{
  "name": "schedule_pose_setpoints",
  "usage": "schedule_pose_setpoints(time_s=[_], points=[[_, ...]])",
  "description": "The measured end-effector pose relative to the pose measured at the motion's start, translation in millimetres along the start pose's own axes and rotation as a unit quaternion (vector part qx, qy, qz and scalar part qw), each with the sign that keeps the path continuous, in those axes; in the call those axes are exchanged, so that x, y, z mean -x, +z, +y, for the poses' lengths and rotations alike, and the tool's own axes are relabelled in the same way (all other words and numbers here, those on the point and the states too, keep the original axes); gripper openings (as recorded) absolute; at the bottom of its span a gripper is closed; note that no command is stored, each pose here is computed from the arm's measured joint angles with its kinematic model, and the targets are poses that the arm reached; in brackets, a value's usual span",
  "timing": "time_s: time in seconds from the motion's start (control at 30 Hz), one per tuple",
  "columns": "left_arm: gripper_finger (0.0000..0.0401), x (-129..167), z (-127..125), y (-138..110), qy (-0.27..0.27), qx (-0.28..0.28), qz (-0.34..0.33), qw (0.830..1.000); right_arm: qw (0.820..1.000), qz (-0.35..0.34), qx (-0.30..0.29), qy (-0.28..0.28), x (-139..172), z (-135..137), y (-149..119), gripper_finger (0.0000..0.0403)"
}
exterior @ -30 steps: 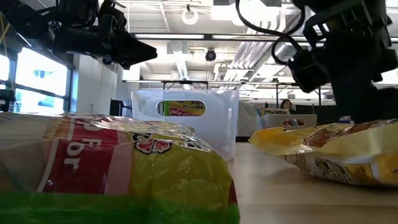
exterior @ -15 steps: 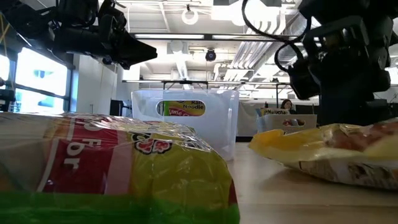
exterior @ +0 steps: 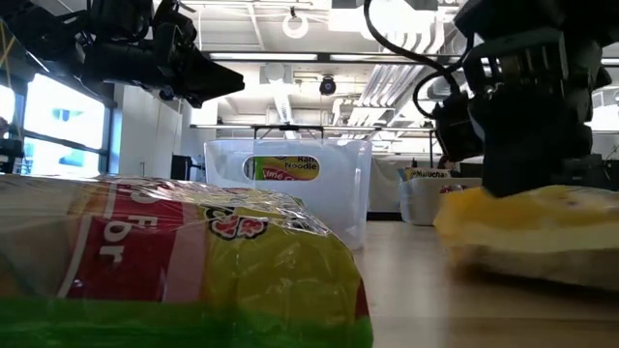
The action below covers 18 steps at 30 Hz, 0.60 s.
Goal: Sort Maruchan noodles
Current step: Put the yellow noodle pack into the black bin
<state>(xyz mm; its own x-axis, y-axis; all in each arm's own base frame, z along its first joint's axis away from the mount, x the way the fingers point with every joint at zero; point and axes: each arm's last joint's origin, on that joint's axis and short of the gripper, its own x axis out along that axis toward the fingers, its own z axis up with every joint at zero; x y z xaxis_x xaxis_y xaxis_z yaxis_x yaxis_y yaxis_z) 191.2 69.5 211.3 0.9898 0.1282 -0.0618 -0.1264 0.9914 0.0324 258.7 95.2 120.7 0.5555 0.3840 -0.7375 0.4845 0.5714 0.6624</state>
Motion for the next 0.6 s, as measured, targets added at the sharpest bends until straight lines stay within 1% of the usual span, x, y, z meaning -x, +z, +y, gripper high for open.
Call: schedule_pose_setpoints(time_s=[0.1,0.2,0.27,0.37,0.5,0.6], points=[[0.0119,0,0,0,0.0,0.0,0.0,1.0,0.999,0.004,0.029,0.02,-7,1,1,0.0232],[0.0119,0,0,0,0.0,0.0,0.0,1.0,0.999,0.006,0.049,0.022,-8,2,1,0.023],[0.0119,0,0,0,0.0,0.0,0.0,1.0,0.998,0.007,0.053,0.021,-8,3,1,0.0219],[0.0119,0,0,0,0.0,0.0,0.0,1.0,0.998,0.008,0.05,0.021,-8,2,3,0.0183],[0.0119,0,0,0,0.0,0.0,0.0,1.0,0.999,0.01,0.021,0.026,-3,2,8,0.0116],[0.0119,0,0,0,0.0,0.0,0.0,1.0,1.0,-0.005,0.017,0.026,7,5,10,0.0071]])
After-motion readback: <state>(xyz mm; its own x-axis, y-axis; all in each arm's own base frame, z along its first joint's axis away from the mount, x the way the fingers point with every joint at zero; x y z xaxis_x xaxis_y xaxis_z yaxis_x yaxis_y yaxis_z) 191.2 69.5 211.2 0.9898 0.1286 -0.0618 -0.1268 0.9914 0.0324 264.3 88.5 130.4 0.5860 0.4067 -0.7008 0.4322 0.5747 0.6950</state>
